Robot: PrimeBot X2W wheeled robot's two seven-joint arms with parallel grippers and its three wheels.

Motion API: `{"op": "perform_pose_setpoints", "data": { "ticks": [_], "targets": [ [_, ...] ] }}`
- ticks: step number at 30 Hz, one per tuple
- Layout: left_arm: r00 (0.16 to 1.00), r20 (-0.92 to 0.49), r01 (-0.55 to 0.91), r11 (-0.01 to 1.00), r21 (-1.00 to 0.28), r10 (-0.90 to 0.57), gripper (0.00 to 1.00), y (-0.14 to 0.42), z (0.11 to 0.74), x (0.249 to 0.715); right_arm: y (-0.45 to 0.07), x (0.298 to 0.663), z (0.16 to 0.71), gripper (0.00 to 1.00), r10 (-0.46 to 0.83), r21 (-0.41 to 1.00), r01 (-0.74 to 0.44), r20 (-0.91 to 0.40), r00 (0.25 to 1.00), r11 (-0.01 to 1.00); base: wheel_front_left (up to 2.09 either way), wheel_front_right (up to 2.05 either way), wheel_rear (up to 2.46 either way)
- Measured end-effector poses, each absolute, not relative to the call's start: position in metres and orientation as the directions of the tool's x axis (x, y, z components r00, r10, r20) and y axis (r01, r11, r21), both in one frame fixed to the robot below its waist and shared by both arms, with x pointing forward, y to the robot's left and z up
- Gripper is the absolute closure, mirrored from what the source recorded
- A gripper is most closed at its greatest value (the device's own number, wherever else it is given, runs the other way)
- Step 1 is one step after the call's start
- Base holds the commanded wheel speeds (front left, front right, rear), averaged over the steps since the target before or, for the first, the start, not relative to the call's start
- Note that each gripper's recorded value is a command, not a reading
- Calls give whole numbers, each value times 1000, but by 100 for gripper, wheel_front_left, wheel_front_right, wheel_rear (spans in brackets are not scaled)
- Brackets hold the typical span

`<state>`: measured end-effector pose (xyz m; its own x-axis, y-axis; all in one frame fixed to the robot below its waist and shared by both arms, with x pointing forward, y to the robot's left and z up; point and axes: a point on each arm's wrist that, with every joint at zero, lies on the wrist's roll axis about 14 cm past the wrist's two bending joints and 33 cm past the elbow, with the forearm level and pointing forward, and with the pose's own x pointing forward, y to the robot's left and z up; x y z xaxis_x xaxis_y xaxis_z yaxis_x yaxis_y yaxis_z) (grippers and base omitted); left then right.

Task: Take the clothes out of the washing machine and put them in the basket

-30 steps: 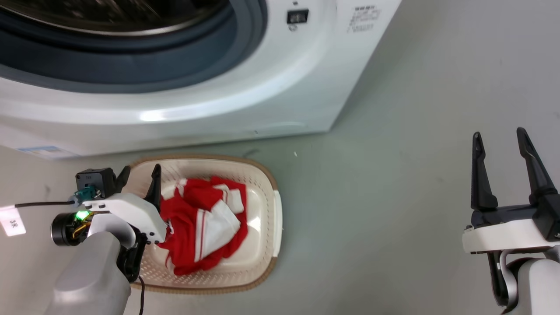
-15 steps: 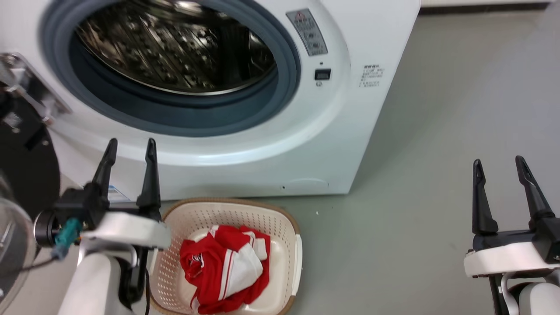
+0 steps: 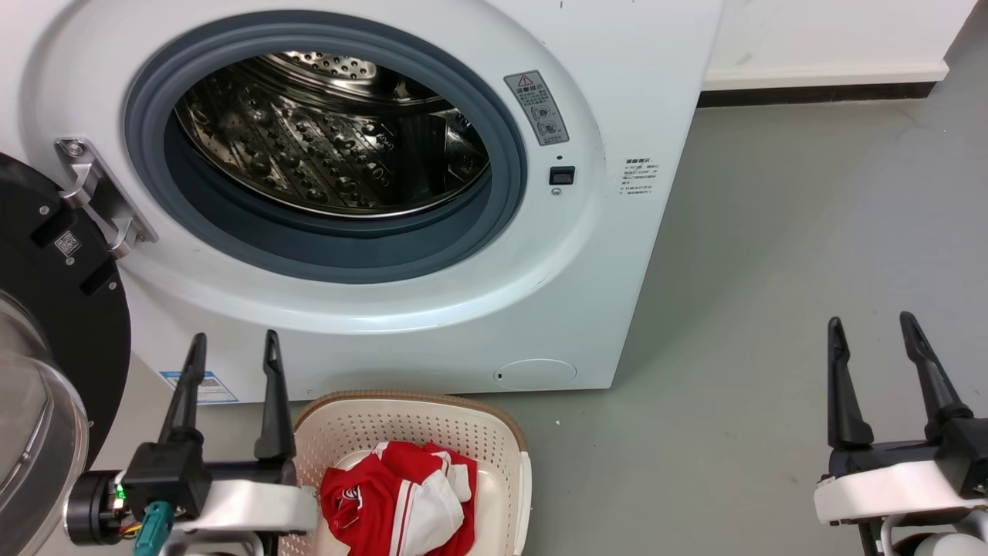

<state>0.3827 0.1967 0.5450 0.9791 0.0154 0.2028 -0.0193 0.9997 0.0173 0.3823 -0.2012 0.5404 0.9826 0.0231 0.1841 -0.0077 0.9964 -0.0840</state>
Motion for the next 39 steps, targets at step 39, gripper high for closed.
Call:
{"op": "perform_pose_setpoints", "data": {
  "ticks": [39],
  "targets": [
    [989, 148, -5, 998, 61, -4, 0, 183, 526, 377, -204, 375, 536, 0, 10, -60, 0, 171, 985, 998, 0, 0, 0]
  ]
}}
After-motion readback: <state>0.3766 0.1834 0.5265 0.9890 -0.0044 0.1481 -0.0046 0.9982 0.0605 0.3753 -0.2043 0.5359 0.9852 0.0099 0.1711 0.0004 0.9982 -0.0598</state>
